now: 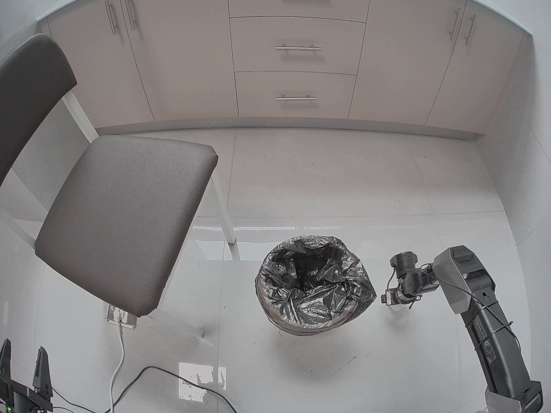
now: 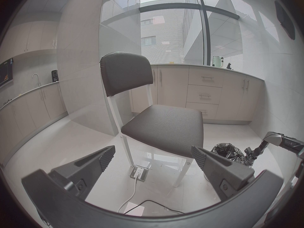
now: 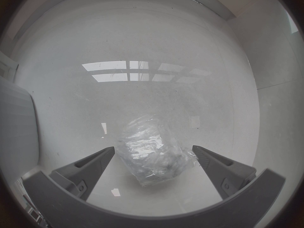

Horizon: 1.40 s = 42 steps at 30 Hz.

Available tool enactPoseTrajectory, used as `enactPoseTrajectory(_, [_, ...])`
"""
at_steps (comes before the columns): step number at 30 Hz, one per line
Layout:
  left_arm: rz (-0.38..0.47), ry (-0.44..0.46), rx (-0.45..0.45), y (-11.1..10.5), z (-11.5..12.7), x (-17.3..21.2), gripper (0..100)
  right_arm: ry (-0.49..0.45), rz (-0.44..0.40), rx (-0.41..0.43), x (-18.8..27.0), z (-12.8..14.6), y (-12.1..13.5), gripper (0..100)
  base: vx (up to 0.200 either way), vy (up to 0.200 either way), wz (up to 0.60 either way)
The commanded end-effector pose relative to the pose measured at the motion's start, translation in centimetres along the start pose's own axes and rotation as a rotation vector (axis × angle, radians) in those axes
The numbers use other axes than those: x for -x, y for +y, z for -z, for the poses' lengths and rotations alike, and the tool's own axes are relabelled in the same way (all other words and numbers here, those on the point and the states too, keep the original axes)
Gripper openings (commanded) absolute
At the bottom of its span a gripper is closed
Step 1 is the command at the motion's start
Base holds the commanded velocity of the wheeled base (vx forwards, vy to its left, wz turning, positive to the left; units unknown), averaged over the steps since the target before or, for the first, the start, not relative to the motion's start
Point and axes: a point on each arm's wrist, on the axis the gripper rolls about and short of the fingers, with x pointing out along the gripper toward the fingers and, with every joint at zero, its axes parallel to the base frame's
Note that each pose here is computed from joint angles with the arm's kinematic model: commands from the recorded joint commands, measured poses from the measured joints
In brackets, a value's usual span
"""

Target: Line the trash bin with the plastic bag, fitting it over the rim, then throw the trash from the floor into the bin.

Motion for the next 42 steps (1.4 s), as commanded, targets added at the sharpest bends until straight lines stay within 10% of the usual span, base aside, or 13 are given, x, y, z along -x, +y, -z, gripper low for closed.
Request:
enactPoseTrajectory(1, [0.000, -0.014, 0.003, 0.0, 0.0, 0.1, 100, 0.001, 0.001, -0.003, -0.1, 0.1, -0.1, 100, 0.000, 0.000, 0.00])
enactPoseTrajectory(7, [0.000, -0.014, 0.003, 0.0, 0.0, 0.1, 100, 0.003, 0.000, -0.005, -0.1, 0.1, -0.1, 100, 0.000, 0.000, 0.00])
enactPoseTrajectory(8, [0.000, -0.014, 0.003, 0.0, 0.0, 0.1, 100, 0.003, 0.000, -0.005, -0.1, 0.1, -0.1, 0, 0.000, 0.000, 0.00])
enactPoseTrajectory(24, [0.000, -0.014, 0.005, 0.0, 0.0, 0.1, 100, 0.012, 0.024, -0.002, -0.1, 0.2, -0.1, 0, 0.000, 0.000, 0.00])
enactPoseTrajectory(30, [0.000, -0.014, 0.005, 0.0, 0.0, 0.1, 100, 0.164, 0.065, 0.064, 0.1, 1.8, -0.2, 0, 0.000, 0.000, 0.00])
enactPoseTrajectory(42, [-0.001, -0.016, 0.018, 0.0, 0.0, 0.1, 100, -0.010, 0.112, 0.012, 12.0, -8.6, -3.1, 0, 0.000, 0.000, 0.00])
